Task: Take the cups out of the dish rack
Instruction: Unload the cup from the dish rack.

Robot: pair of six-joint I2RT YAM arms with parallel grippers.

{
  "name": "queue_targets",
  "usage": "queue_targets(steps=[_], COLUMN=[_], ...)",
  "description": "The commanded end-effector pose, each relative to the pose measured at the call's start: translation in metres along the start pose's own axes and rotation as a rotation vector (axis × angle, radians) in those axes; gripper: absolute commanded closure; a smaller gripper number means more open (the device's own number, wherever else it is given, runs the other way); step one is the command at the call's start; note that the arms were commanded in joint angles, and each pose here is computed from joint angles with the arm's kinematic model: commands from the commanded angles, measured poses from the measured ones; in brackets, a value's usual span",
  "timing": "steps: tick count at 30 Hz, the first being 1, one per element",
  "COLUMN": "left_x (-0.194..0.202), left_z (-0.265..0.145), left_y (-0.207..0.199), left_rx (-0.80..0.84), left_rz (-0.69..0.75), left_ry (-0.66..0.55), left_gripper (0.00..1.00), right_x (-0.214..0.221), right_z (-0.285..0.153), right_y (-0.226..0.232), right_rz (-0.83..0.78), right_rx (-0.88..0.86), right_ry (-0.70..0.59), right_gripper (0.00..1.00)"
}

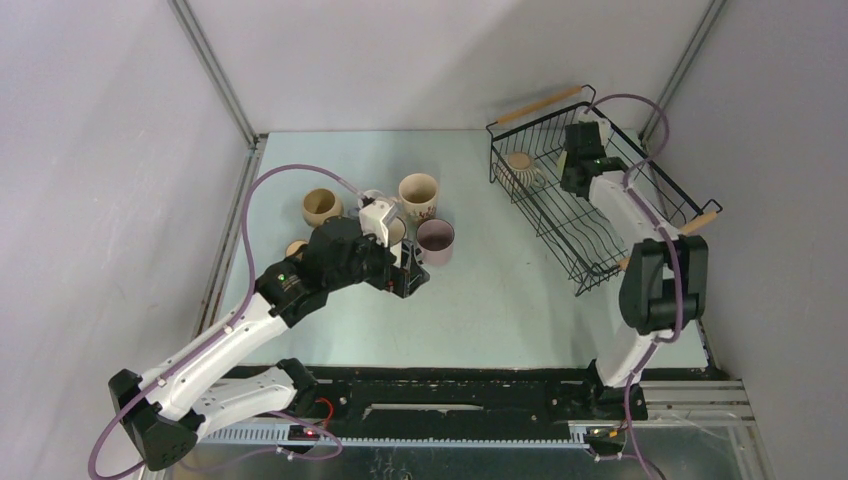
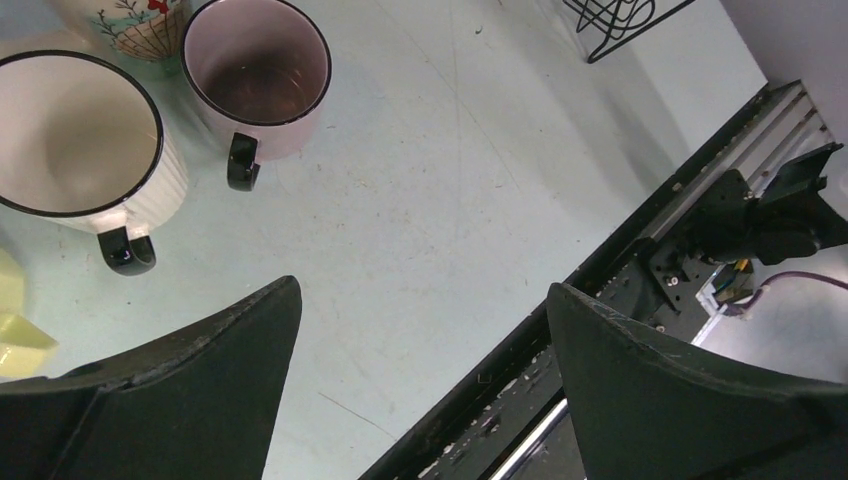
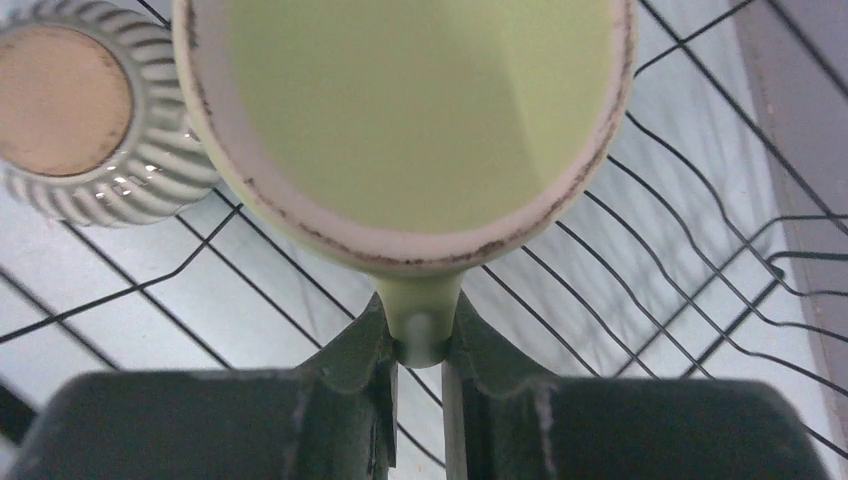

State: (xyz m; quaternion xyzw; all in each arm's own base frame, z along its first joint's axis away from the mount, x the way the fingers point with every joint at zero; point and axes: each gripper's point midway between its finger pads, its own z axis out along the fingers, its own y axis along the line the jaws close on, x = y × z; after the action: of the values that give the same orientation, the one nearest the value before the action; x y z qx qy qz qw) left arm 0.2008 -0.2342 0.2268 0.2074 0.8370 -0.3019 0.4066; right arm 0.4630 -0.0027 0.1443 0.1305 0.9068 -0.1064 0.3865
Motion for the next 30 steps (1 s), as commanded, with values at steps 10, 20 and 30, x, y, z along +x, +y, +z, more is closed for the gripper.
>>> queue_targets(steps=[10, 20, 30], left_x=[-0.076, -0.122, -0.163], left_z=[-0.017, -0.011, -0.010], left_y=[-0.036, -0.047, -0.038], left_rx=[0.127, 0.338, 0.496], left_rz=[-0.166, -0.351, -0.511], left_ry=[-0.190, -0.261, -0.354], left_gripper=[0.00, 0.00, 0.00], right_x=[-0.061, -0.055, -0.035], right_z=[-0.142, -0.242, -0.308], right_y=[-0.006, 0.049, 0.112], right_rz=[0.128, 0.154, 0.178], right_rx=[-0.193, -0.556, -0.870], right_ry=[-0.211, -0.252, -0.203], right_gripper=[1.00, 1.00, 1.00])
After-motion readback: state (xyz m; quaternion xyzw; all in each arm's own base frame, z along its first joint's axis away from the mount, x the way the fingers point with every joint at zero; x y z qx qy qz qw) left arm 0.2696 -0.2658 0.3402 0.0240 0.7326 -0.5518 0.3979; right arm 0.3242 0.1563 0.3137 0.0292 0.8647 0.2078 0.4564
